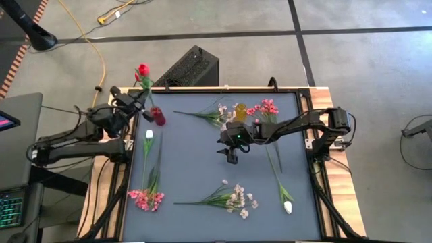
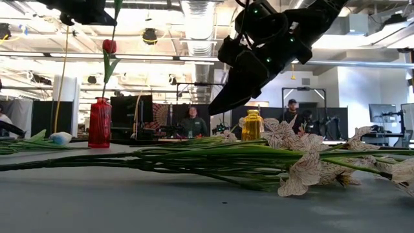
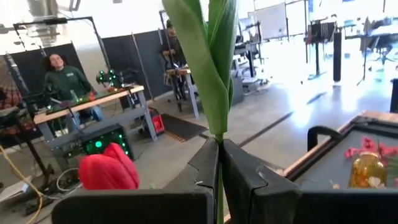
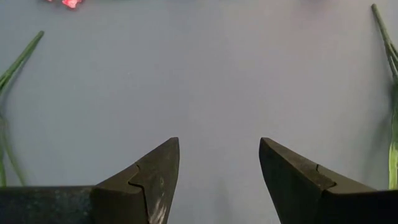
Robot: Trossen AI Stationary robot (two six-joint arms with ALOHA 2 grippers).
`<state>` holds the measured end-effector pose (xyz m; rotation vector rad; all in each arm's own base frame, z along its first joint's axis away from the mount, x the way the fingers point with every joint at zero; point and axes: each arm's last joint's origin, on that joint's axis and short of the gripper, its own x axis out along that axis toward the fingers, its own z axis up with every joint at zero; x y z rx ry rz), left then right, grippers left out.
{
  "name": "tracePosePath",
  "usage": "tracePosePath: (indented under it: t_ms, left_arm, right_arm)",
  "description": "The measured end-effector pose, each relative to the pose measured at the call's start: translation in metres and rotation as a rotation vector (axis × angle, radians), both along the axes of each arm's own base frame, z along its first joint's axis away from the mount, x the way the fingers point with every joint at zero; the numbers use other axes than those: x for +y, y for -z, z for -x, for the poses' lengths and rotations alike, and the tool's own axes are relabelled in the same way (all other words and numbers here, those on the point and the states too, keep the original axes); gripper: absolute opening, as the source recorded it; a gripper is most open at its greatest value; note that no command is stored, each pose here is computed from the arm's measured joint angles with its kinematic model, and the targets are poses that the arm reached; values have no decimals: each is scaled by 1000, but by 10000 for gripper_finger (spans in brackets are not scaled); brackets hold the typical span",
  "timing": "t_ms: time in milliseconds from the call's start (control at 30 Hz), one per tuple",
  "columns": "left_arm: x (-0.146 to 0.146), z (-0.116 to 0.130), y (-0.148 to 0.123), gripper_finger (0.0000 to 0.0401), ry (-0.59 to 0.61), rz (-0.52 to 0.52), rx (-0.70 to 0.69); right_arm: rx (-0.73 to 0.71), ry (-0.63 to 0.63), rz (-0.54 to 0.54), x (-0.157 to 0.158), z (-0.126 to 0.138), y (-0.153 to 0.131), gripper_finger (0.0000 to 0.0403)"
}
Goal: Sort flowers into vase by color
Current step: Put the red flower into the red vase
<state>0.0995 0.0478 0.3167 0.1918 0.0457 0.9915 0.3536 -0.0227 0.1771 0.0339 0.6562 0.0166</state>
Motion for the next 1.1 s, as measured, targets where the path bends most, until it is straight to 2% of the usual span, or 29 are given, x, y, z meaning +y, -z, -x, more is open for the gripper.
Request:
tracePosePath:
  t_ms: [333, 667, 1100]
  left_arm:
    - [1, -2, 8, 0, -6, 38, 60]
    - [4, 0, 8, 0, -47, 44, 63]
    - [10, -1, 10, 0, -40, 69, 53]
  right_arm:
    - [-1, -1, 2, 0, 0, 0, 249]
    - [-1, 1, -1, 0, 0, 0, 249]
    - [-1, 1, 0, 0, 0, 0, 249]
